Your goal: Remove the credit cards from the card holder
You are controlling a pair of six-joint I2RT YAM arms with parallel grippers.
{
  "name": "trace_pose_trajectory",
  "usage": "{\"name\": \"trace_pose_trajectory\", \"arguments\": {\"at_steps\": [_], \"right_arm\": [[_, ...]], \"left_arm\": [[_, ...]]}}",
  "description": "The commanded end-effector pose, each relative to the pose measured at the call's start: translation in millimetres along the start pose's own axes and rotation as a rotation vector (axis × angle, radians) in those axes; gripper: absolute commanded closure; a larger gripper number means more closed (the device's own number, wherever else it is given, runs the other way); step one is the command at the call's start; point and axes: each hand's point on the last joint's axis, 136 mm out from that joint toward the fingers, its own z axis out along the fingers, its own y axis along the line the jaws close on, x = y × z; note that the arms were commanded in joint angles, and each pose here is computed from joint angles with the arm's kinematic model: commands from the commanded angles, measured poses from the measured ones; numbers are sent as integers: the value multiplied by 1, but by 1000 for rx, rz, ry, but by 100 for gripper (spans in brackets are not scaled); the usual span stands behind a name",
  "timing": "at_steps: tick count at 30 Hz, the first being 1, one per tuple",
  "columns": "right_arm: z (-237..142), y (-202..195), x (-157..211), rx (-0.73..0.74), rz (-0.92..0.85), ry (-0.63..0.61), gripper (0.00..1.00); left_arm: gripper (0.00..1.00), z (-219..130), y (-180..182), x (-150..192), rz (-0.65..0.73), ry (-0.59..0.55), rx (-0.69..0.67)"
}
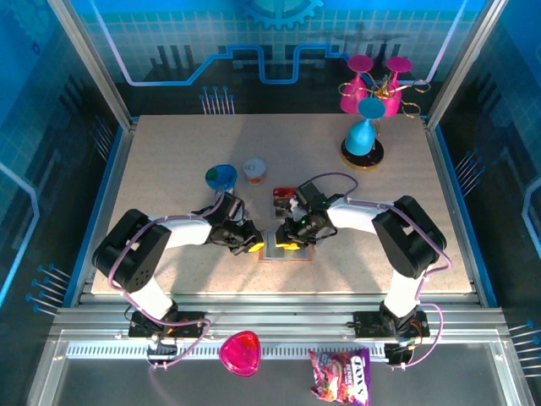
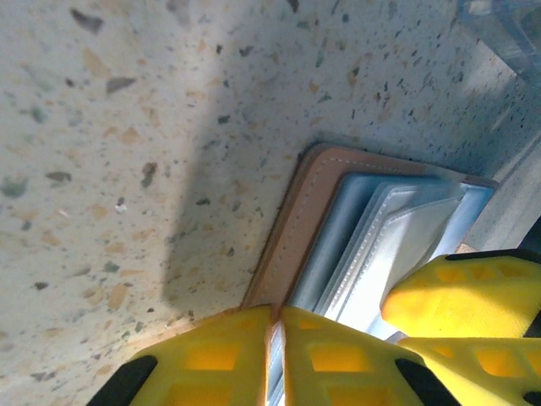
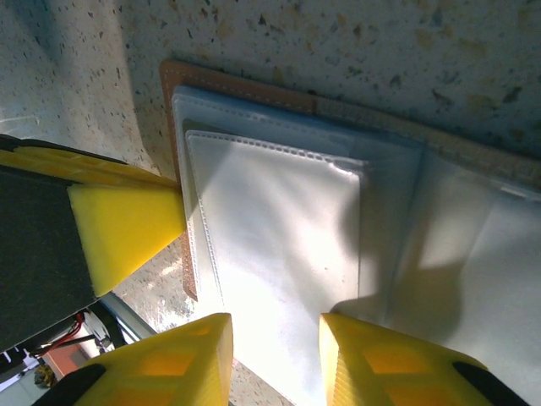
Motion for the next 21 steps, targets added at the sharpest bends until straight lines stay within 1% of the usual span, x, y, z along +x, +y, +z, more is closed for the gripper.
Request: {"name": "trace_pose_trajectory", "arguments": {"at_steps": [1, 6, 11, 17, 20, 21], "right_arm": [[-5, -2, 0, -8, 18, -17, 67], [-5, -4, 0, -22, 28, -24, 67], [-5, -6, 0, -48, 42, -29, 68], [-5, -5, -1, -68, 48, -36, 68], [-7, -3, -3, -79, 46, -43, 68], [-4, -10, 2, -71, 59, -31, 68]], "left_arm": [[86, -11, -9, 0, 14, -18, -1], [83, -19, -26, -1, 35, -27, 37], [77, -13, -38, 4, 45, -3, 69], [71, -3, -40, 10, 49, 19, 61], [71, 1, -38, 10, 40, 24, 55], [71, 2, -38, 10, 39, 25, 56]]}}
